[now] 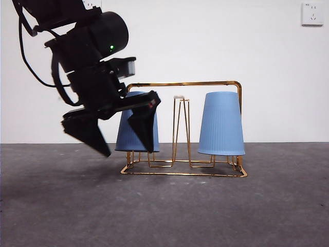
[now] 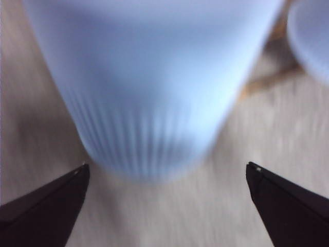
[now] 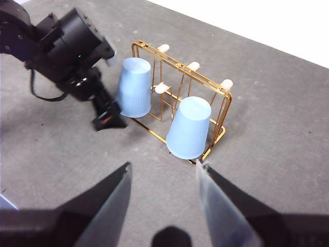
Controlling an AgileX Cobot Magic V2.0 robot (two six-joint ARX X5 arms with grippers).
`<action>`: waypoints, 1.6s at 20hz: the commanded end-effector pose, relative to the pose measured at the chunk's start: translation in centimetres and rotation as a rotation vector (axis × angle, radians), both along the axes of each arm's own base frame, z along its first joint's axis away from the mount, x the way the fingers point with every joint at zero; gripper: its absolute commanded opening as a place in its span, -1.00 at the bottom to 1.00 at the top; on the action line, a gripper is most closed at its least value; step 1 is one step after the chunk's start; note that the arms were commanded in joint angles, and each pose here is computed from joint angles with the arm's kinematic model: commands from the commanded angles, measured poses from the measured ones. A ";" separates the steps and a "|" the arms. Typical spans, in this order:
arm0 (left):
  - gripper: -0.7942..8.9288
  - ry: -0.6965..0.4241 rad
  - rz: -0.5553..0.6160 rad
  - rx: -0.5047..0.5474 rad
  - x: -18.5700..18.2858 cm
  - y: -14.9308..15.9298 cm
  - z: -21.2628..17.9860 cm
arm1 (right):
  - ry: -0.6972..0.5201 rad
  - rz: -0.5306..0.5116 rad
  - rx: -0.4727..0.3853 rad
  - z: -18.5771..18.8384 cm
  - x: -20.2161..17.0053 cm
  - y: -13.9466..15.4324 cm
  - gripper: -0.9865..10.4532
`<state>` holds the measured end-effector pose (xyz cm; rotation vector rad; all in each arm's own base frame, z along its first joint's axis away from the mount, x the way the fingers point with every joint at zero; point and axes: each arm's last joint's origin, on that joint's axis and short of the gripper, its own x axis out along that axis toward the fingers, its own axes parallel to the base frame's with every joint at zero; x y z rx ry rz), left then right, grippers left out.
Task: Pick up cup 1,put cup 1 in the cup rack,pick up cup 2,put cup 2 in the cup rack
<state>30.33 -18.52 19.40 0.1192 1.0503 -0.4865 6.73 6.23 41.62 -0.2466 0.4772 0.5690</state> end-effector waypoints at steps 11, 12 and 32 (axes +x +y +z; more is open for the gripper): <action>0.25 0.030 -0.119 -0.098 -8.3 2.9 10.2 | 0.059 0.002 -0.066 -0.8 -0.1 -0.1 -0.45; 0.19 -0.003 -0.134 -0.126 -9.5 3.4 11.5 | 0.067 0.002 -0.074 -0.9 -0.1 -0.1 -0.45; -0.84 -0.236 -0.204 -0.303 -19.0 8.9 18.4 | 0.317 0.026 -0.205 -3.1 1.6 2.0 -0.82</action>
